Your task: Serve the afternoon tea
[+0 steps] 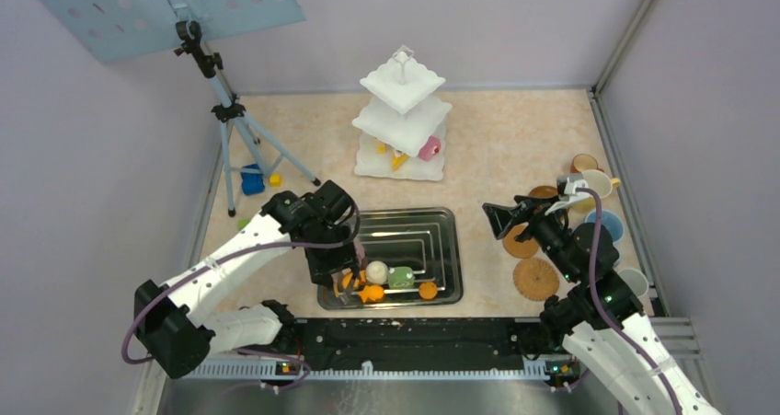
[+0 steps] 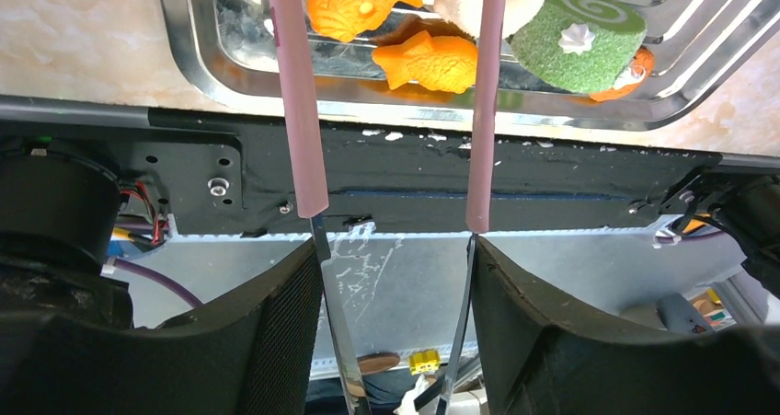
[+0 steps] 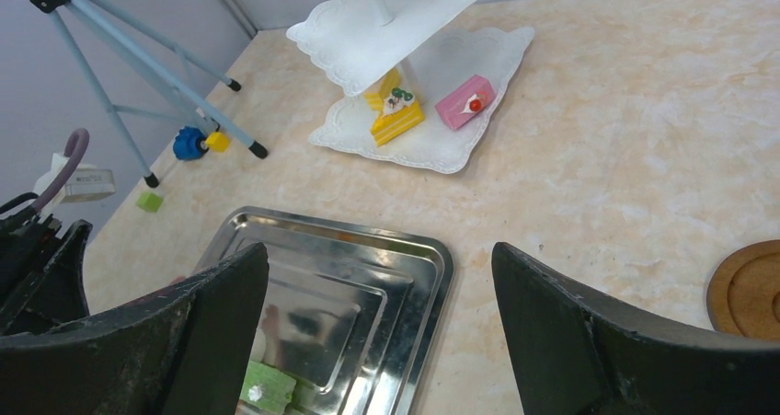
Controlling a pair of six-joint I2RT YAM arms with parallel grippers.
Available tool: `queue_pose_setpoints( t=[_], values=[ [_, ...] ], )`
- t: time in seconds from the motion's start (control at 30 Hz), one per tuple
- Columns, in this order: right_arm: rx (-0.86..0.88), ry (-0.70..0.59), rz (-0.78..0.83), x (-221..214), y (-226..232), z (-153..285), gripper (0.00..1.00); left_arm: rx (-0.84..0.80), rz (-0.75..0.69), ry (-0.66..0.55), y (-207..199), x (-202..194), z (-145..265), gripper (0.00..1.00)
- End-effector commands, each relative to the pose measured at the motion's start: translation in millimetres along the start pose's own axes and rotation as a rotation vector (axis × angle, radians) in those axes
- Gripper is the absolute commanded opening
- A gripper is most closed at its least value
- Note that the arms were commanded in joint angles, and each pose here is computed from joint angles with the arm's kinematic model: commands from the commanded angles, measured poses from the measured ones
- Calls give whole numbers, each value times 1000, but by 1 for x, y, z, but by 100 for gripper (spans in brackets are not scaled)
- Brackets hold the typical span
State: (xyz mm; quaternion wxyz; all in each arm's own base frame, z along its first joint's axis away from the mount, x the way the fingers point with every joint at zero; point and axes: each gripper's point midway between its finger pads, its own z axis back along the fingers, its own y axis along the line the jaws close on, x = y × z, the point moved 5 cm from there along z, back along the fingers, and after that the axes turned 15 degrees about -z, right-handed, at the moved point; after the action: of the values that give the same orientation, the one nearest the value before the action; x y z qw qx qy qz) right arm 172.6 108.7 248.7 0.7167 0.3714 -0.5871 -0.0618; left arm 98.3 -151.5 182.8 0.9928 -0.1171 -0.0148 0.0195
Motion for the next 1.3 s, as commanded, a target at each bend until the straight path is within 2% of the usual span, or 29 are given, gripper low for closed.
queue_pose_setpoints(
  t=[0.0,0.33,0.53,1.0,1.13,1.27],
  values=[
    [18,-29,-2,8,6,2,90,-14,-35,6,-5,7,-9,62],
    [8,-28,-8,5,3,2,90,59,-85,43,-1,13,-15,56],
    [9,-29,-11,6,4,2,90,80,-109,23,0,17,-15,47],
    [2,-32,-2,9,5,3,90,102,-202,-223,-11,55,20,33],
    [-3,-30,-2,9,4,3,90,118,-252,-319,-19,75,35,32],
    [-5,-32,-3,11,5,2,90,111,-333,-472,-36,106,60,32]
  ],
)
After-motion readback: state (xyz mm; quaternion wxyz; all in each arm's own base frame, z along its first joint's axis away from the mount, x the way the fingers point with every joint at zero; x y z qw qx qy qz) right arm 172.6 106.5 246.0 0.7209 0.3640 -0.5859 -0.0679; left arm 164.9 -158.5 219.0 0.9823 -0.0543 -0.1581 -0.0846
